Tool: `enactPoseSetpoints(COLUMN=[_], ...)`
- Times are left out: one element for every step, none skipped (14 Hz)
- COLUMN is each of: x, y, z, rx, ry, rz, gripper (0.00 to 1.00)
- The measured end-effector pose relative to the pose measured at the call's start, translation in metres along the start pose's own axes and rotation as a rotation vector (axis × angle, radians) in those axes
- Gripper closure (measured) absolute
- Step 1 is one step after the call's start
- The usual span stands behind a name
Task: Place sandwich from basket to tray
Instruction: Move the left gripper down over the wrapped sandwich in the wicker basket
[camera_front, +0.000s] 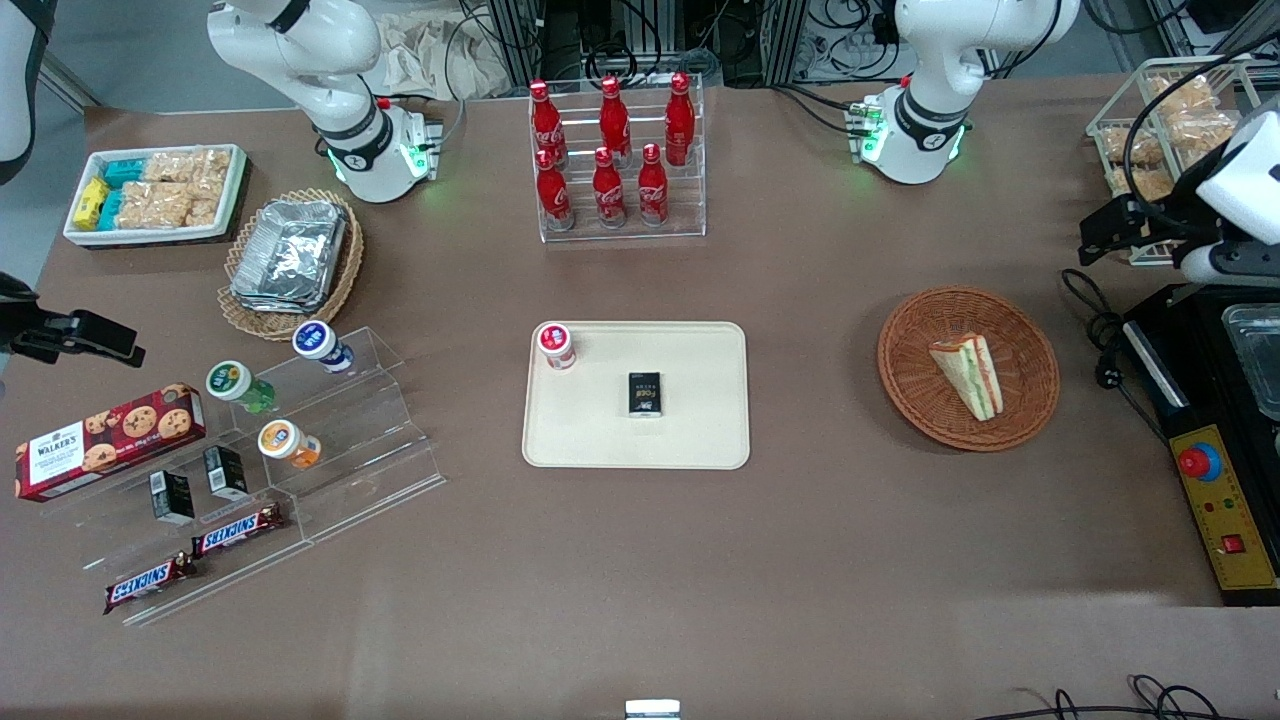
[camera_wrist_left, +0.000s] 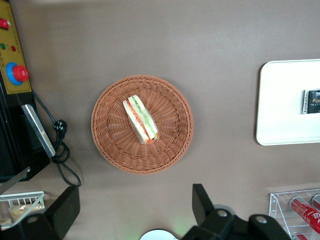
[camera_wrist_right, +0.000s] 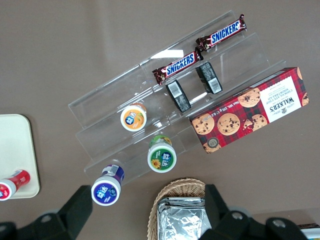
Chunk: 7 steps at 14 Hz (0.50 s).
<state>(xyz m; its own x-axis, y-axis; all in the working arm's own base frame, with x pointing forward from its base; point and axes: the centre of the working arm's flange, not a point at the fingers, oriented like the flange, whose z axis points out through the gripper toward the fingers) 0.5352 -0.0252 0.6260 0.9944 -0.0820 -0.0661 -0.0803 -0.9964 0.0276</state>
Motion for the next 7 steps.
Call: enactPoseSetpoints(x=[0.006, 0.010, 0.012, 0.013, 0.012, 0.012, 0.012], y=[0.003, 0.003, 0.002, -0.001, -0.004, -0.007, -0.011], z=[0.004, 0.007, 0.010, 0.014, 0.021, 0.031, 0.044], rx=[0.002, 0.003, 0.003, 0.004, 0.005, 0.007, 0.008], ry=[-0.006, -0.012, -0.020, -0.036, -0.060, -0.081, -0.095], rz=[0.003, 0.000, -0.009, -0.036, -0.086, -0.134, -0.172], gripper=[0.00, 0.00, 0.00, 0.00, 0.00, 0.00, 0.00])
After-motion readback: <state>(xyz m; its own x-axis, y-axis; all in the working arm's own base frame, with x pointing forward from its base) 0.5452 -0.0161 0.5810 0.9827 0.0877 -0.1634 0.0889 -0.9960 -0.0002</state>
